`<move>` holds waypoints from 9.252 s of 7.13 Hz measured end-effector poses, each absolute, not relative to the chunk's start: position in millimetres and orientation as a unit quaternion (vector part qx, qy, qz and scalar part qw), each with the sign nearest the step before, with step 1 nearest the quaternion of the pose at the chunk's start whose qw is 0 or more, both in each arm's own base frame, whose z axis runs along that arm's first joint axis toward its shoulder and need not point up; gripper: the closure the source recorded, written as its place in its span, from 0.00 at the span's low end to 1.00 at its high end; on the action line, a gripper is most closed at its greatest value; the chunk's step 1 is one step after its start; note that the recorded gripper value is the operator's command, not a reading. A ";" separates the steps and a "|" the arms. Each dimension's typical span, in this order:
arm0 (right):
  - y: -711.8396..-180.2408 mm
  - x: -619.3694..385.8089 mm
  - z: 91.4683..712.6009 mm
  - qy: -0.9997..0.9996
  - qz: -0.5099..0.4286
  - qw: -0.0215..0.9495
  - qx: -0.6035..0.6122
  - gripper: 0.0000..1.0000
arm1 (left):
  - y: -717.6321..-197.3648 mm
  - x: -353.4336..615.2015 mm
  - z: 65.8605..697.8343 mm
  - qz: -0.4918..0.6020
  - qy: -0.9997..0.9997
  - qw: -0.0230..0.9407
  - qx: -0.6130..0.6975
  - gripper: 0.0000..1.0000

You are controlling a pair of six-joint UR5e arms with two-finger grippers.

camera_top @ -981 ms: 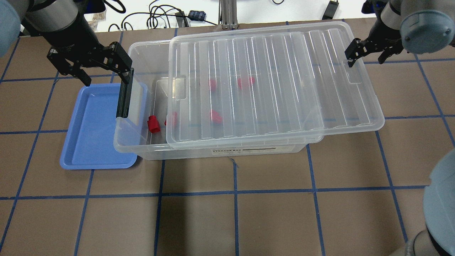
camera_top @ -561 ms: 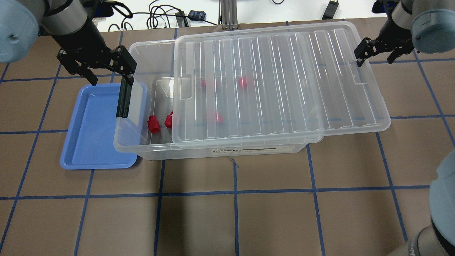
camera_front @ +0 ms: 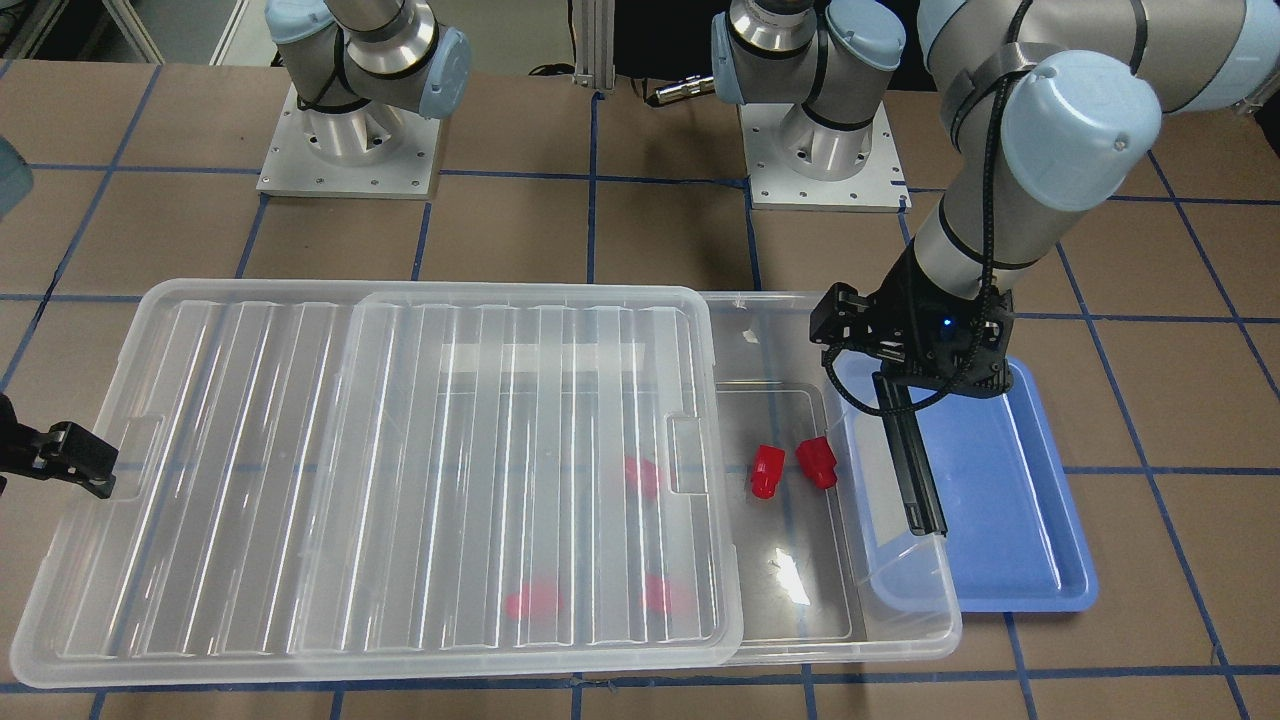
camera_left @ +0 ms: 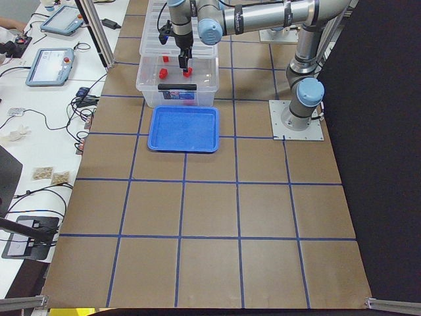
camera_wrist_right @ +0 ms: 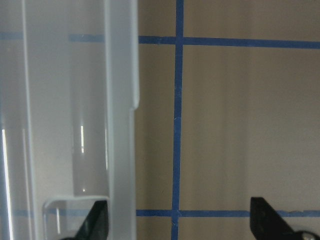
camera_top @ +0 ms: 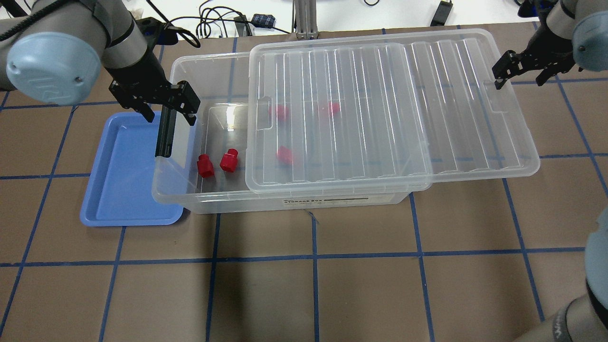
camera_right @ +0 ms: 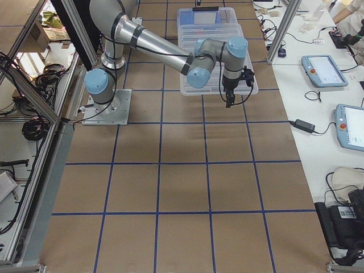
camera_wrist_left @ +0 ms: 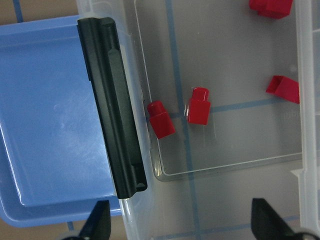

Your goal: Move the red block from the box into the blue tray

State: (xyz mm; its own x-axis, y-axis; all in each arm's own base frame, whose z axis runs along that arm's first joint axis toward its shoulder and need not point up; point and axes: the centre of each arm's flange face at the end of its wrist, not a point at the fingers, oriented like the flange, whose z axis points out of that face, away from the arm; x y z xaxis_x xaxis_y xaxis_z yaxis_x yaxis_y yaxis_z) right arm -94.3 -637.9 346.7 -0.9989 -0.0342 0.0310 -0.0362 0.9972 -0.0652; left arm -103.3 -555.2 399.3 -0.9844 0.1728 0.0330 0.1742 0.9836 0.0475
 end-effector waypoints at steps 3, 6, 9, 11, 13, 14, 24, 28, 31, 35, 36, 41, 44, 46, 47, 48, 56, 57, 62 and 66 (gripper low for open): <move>-636.2 -105.5 350.0 -0.999 0.034 0.016 0.011 0.00 | -557.6 -109.7 358.9 -0.019 -0.995 0.017 -0.102 0.14; -626.6 -90.6 408.4 -0.998 0.061 0.019 0.010 0.00 | -561.1 -122.8 326.8 -0.017 -0.992 0.017 -0.120 0.15; -567.9 -0.6 499.2 -0.998 0.061 0.009 -0.025 0.00 | -568.0 -130.5 295.9 -0.023 -0.991 0.018 -0.131 0.15; -541.3 83.6 516.5 -0.997 0.055 0.004 -0.048 0.00 | -565.2 -131.0 275.3 -0.014 -0.990 0.017 -0.139 0.17; -528.6 135.3 517.2 -0.996 0.054 -0.001 -0.065 0.00 | -563.2 -132.1 251.0 -0.006 -0.989 0.020 -0.146 0.17; -526.1 147.5 516.3 -0.996 0.054 -0.002 -0.069 0.00 | -563.7 -134.0 245.8 -0.002 -0.989 0.026 -0.148 0.17; -527.2 151.0 513.5 -0.996 0.058 0.021 -0.063 0.00 | -574.0 -136.2 202.2 -0.014 -0.987 0.034 -0.154 0.43; -527.6 150.6 513.6 -0.996 0.059 0.022 -0.062 0.00 | -573.9 -136.4 196.4 -0.019 -0.988 0.035 -0.151 1.00; -528.2 150.3 513.3 -0.996 0.059 0.022 -0.061 0.00 | -575.9 -137.8 211.8 -0.012 -0.988 0.032 -0.152 1.00; -528.6 150.2 513.6 -0.996 0.059 0.022 -0.056 0.00 | -586.0 -139.1 332.3 -0.026 -0.988 0.030 -0.151 1.00; -528.6 150.2 513.3 -0.996 0.059 0.022 -0.056 0.00 | -587.5 -135.1 366.8 -0.028 -0.988 0.028 -0.148 1.00; -529.4 146.3 511.7 -0.997 0.057 0.023 -0.050 0.00 | -596.4 22.7 439.1 -0.016 -0.999 0.030 -0.025 1.00; -535.6 126.5 511.6 -0.998 0.058 0.028 -0.018 0.00 | -593.1 101.3 405.6 -0.040 -0.998 0.041 0.006 1.00; -552.8 50.5 502.1 -0.998 0.044 0.038 0.002 0.00 | -594.6 110.3 353.1 -0.051 -0.998 0.044 0.018 1.00; -561.8 -0.7 492.0 -0.999 0.033 0.040 0.017 0.00 | -592.1 110.2 325.9 -0.049 -0.998 0.042 0.025 1.00; -570.7 -47.9 477.8 -0.998 0.026 0.041 0.032 0.00 | -587.3 108.8 303.0 -0.052 -0.997 0.042 0.028 1.00; -616.1 -132.9 346.0 -0.999 0.007 -0.003 0.045 0.00 | -595.1 122.4 208.2 -0.088 -0.995 0.032 0.025 0.44; -618.2 -121.8 346.1 -0.999 0.010 -0.010 0.044 0.00 | -595.2 122.0 202.1 -0.091 -0.995 0.035 0.024 0.26; -624.4 -55.1 349.0 -0.999 0.011 -0.020 0.044 0.00 | -595.9 120.4 237.3 -0.076 -0.997 0.023 0.025 0.00; -623.3 20.7 360.5 -0.999 0.019 -0.021 0.024 0.00 | -578.3 102.0 388.4 -0.062 -0.998 0.014 0.028 0.00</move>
